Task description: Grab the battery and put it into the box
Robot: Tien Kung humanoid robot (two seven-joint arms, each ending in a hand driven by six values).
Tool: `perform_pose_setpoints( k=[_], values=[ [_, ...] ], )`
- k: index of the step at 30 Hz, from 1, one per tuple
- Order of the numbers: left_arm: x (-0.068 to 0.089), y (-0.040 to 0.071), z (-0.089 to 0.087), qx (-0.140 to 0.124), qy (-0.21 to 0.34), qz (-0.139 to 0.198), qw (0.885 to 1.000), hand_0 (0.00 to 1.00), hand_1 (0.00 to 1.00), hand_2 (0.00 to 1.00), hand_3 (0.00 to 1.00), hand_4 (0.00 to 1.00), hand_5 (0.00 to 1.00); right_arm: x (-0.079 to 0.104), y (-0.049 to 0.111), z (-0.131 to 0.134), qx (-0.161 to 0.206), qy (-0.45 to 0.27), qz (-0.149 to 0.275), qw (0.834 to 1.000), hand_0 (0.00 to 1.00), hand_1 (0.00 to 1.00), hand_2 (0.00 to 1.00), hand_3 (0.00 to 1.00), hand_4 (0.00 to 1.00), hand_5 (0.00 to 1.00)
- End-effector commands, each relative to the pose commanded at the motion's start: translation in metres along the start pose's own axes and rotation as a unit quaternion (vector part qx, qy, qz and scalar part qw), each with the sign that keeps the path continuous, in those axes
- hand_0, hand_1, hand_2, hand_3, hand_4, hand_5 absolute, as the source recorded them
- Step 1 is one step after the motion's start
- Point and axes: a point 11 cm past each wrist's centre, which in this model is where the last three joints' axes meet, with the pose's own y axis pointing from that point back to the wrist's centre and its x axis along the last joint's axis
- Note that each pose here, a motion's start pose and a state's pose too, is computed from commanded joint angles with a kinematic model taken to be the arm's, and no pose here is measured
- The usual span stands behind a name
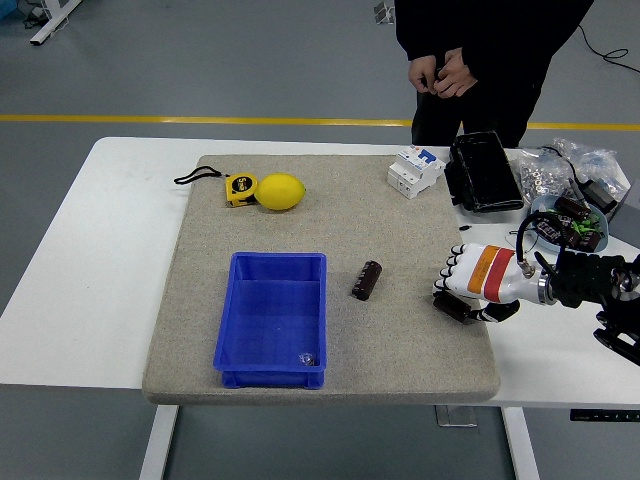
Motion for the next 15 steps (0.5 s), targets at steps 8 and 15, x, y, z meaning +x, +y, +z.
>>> perform_pose_setpoints(
  k=[8,15],
  values=[
    [0.0017,-0.0002,-0.0019,0.002,0.0,0.001,1.0,0.76,0.715,0.739,0.636,0.711,0.631,0.0028,0.0007,0.0021,-0.002,-0.002,0.004,1.0,0.697,0.532,0.539,0.517,0.624,0.101],
    [0.0046,-0.0006,-0.0058,0.005,0.0,0.004,1.0,0.761,0.714,0.738,0.637,0.711,0.632,0.0085,0.001,0.0018,-0.003,-0.01,0.014,1.0,0.694,0.532,0.539,0.523,0.621,0.098]
  ],
)
